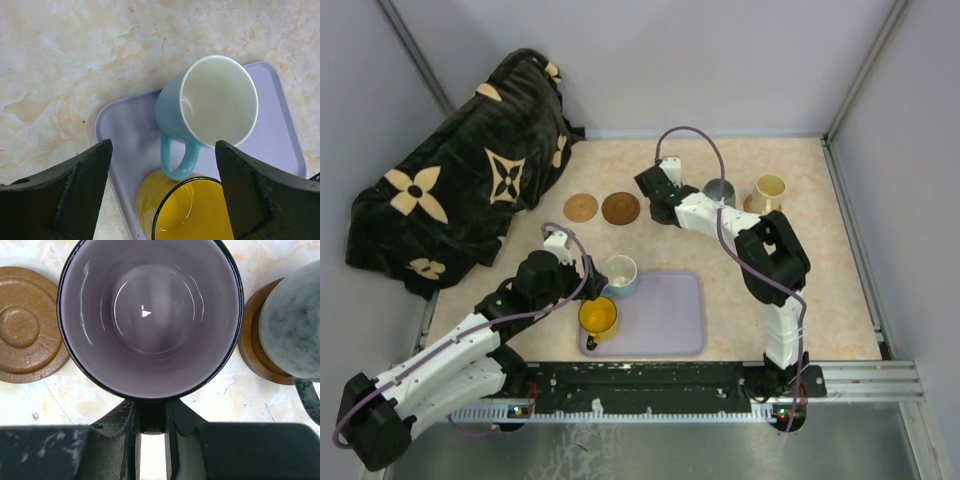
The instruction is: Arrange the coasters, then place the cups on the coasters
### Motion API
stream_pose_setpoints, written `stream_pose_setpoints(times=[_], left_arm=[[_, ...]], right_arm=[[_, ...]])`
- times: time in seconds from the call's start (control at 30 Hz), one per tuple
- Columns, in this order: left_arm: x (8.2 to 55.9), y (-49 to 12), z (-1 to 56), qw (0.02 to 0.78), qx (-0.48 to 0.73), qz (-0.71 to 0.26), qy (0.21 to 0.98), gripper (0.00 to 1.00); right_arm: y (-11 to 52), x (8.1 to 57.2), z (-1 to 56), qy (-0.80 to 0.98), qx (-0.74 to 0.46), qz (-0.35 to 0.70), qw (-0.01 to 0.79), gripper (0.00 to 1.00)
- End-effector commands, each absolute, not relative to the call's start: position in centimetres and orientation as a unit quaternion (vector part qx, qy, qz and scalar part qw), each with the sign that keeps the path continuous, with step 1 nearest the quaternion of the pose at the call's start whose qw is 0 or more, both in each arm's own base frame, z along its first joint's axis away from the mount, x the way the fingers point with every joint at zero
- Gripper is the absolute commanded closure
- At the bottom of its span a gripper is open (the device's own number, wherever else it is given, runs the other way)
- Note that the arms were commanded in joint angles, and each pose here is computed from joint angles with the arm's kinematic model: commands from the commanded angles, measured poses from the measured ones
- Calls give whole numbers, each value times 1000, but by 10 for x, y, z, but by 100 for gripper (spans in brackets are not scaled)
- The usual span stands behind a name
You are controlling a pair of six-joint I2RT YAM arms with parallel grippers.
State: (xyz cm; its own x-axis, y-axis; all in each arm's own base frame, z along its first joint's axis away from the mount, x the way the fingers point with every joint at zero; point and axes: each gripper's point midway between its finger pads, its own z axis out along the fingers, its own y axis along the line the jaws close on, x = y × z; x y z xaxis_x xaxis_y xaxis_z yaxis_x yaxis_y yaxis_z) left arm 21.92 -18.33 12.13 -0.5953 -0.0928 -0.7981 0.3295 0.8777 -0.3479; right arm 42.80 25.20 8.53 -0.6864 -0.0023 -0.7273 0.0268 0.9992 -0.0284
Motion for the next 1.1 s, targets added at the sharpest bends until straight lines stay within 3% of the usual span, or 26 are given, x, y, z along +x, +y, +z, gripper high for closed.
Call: stream_pose_setpoints(times=[0.0,1.07], left_arm=[[225,-186,139,464,62,-242,850,10],[225,-181,130,457,60,-228,858,9]], right_arm=[[261,452,123,896,37,9,442,100],[254,454,102,905,42,24,423,100]])
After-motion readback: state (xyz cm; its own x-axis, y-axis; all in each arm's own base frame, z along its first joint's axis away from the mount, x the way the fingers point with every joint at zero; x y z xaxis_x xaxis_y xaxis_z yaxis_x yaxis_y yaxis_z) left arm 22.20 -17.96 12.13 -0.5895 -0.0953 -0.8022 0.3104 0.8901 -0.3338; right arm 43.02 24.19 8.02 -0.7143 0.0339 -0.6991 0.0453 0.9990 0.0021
